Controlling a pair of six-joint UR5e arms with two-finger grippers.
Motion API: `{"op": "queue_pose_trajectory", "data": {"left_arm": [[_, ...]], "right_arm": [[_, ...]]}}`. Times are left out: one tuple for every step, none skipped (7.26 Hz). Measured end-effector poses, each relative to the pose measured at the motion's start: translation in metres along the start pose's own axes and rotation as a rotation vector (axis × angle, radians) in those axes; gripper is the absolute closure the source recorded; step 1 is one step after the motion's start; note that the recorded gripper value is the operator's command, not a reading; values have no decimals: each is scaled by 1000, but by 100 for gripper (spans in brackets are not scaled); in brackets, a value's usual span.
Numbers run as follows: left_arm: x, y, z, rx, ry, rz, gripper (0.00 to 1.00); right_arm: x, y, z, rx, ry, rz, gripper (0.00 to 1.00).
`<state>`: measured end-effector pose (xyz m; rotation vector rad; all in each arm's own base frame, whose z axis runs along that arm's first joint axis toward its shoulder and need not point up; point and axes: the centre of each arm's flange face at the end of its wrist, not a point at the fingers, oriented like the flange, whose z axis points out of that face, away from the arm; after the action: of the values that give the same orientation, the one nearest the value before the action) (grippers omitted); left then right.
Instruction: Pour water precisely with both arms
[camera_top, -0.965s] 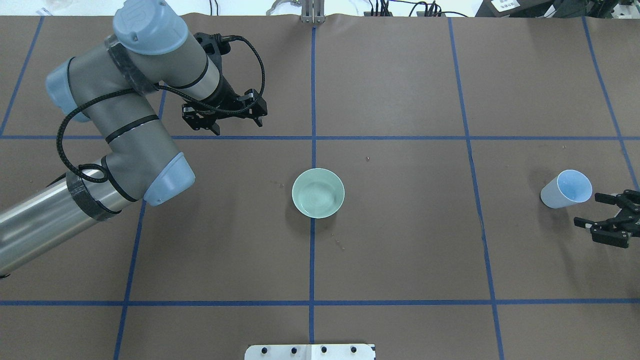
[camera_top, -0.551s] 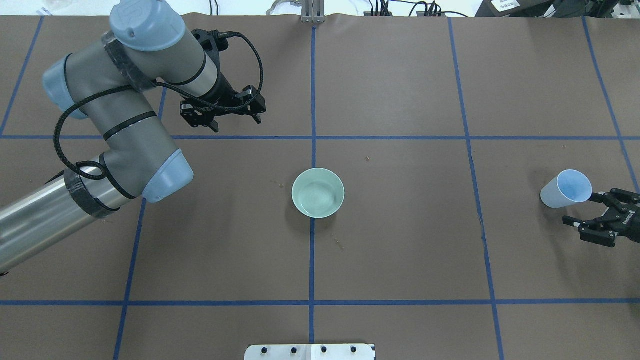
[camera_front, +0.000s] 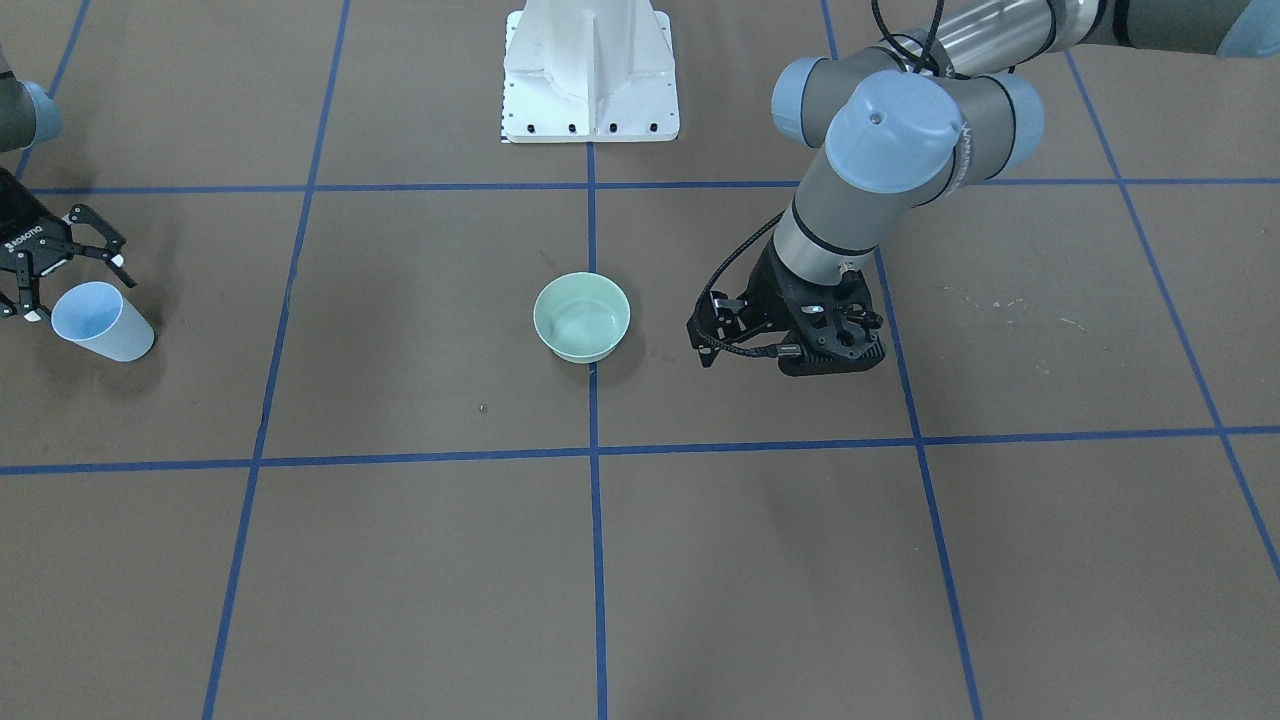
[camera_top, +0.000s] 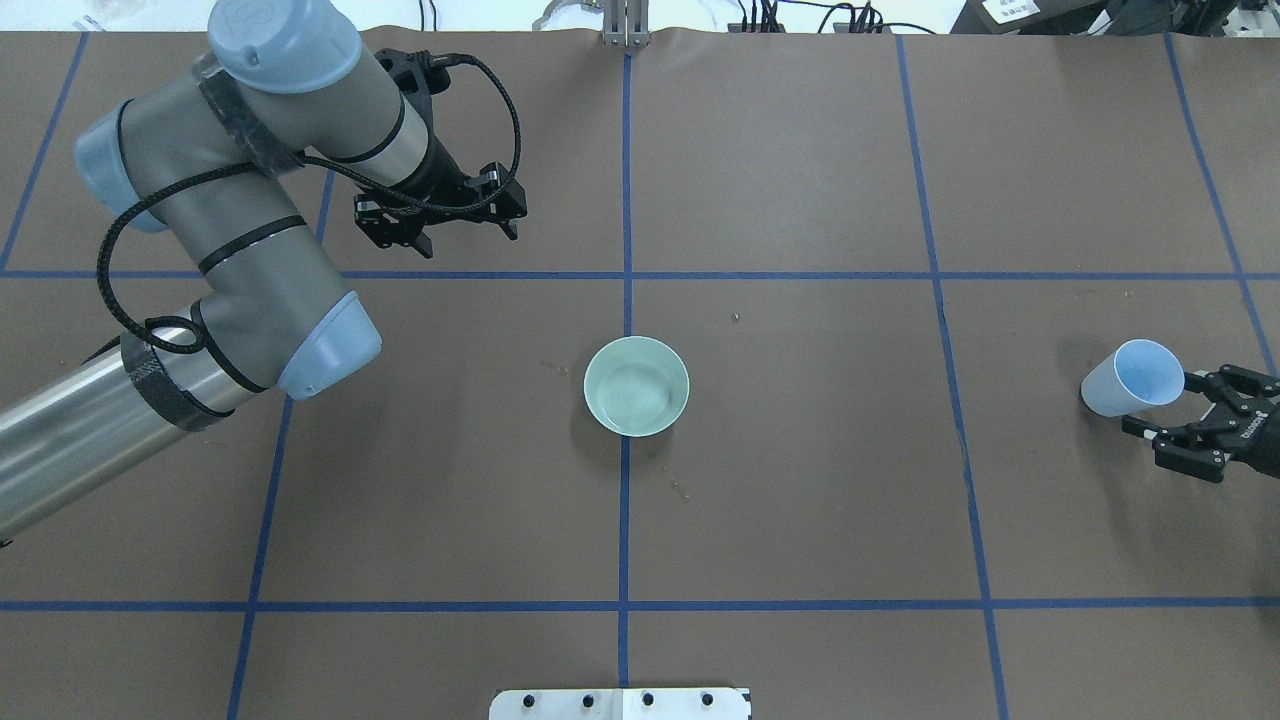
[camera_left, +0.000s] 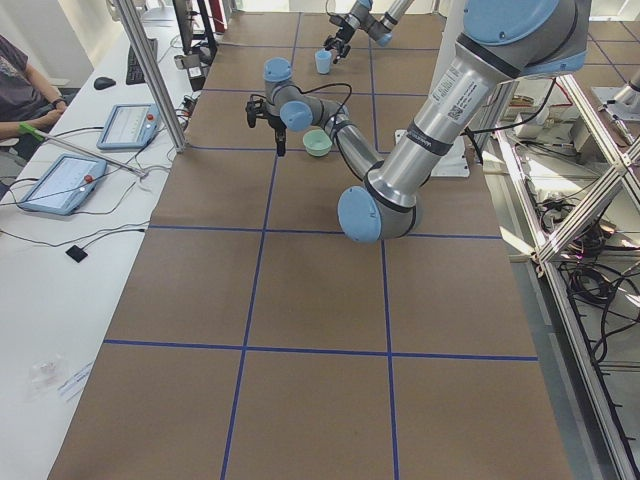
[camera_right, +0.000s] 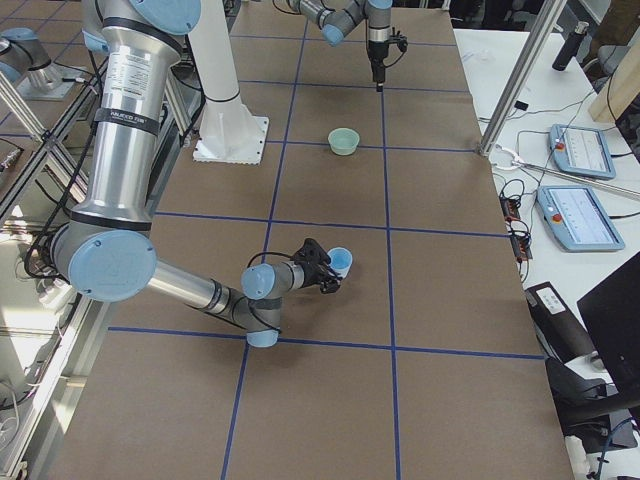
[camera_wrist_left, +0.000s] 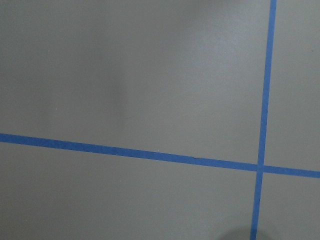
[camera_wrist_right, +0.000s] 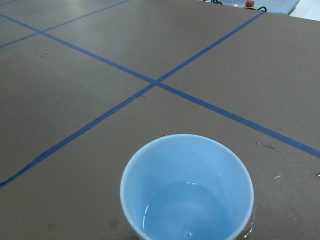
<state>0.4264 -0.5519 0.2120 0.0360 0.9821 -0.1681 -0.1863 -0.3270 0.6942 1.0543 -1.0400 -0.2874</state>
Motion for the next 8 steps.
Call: {"op": "queue_pose_trajectory", "data": {"left_arm": [[0, 0, 0, 1, 0, 0, 0], [-1, -1, -1, 2, 0, -1, 0], [-1, -2, -1, 3, 0, -2, 0], [-2, -2, -1, 3, -5, -5, 0], [-3, -3, -1, 0, -12, -10, 0], [-4, -4, -2, 1, -15, -12, 0], [-5, -5, -2, 2, -16, -15, 0], [-6, -6, -3, 4, -17, -17, 0]], "right_arm": [[0, -2, 3, 9, 4, 0, 5], [0, -4, 6, 16, 7, 1, 5], [-1, -6, 8, 22, 9, 3, 5], [-1, -8, 10, 30, 13, 3, 6], [-1, -10, 13, 40, 18, 3, 8], [-1, -11, 15, 45, 19, 1, 11], [1, -9, 16, 45, 20, 0, 17], [1, -8, 16, 46, 20, -2, 30]]}}
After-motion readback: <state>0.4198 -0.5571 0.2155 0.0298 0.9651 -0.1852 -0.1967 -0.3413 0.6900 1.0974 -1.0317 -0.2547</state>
